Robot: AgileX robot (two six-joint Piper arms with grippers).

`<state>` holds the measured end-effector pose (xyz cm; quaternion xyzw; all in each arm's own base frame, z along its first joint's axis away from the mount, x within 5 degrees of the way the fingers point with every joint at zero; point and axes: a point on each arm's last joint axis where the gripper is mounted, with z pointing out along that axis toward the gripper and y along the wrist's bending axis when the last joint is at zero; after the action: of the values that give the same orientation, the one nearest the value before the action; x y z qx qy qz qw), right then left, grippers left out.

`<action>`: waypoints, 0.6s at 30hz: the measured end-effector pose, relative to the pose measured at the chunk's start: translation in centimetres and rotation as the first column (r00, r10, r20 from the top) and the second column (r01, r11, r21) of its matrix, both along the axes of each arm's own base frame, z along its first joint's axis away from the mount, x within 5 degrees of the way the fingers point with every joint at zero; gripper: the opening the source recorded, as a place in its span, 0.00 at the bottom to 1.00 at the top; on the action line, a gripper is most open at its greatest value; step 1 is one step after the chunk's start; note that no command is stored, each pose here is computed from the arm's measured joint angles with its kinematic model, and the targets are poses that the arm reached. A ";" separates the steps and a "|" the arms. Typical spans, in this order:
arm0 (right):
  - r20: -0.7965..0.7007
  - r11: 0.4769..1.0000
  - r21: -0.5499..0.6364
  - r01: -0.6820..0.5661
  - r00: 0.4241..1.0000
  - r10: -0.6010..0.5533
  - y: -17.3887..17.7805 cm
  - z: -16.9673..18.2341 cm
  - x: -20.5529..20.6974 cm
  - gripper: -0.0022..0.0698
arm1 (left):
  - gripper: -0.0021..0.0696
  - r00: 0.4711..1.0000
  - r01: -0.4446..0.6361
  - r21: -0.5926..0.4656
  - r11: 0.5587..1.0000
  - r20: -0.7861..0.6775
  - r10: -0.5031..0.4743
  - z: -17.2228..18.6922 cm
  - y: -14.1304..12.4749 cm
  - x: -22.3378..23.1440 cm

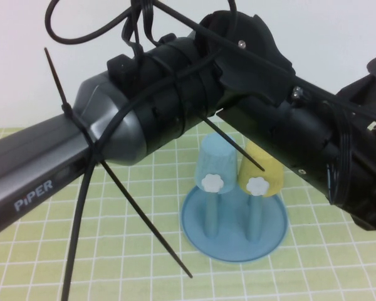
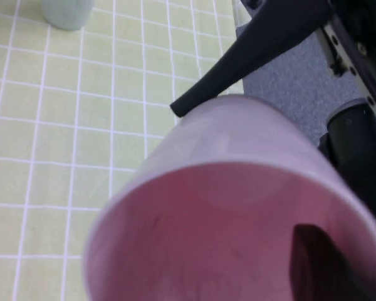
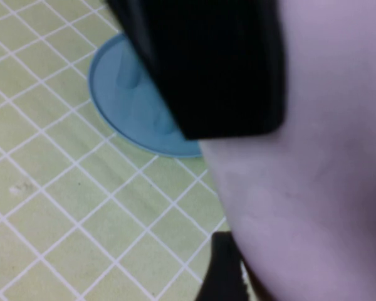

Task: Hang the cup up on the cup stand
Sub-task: Adjust the cup with two arms

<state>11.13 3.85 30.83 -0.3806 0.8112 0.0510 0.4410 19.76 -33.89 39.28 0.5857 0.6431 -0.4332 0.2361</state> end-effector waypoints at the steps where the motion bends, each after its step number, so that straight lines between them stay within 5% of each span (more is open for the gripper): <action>1: 0.000 1.000 0.000 0.002 1.000 -0.002 0.0 0.0 0.1 0.79 | 0.03 1.000 0.000 0.000 1.000 0.000 0.000 0.0 0.0 0.0; 12: -0.009 1.000 0.027 -0.005 1.000 0.006 0.2 0.0 0.0 0.79 | 0.03 0.996 -0.021 0.024 0.999 -0.091 0.023 -0.3 -0.2 -0.1; 18: -0.012 1.000 0.030 -0.003 1.000 0.003 0.2 0.0 0.0 0.88 | 0.03 0.988 -0.037 0.015 0.999 -0.149 0.038 -0.8 -0.7 0.2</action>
<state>11.17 4.02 30.81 -0.3749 0.8125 0.0661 0.4415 19.94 -34.61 38.50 0.5409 0.6724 -0.4673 0.1920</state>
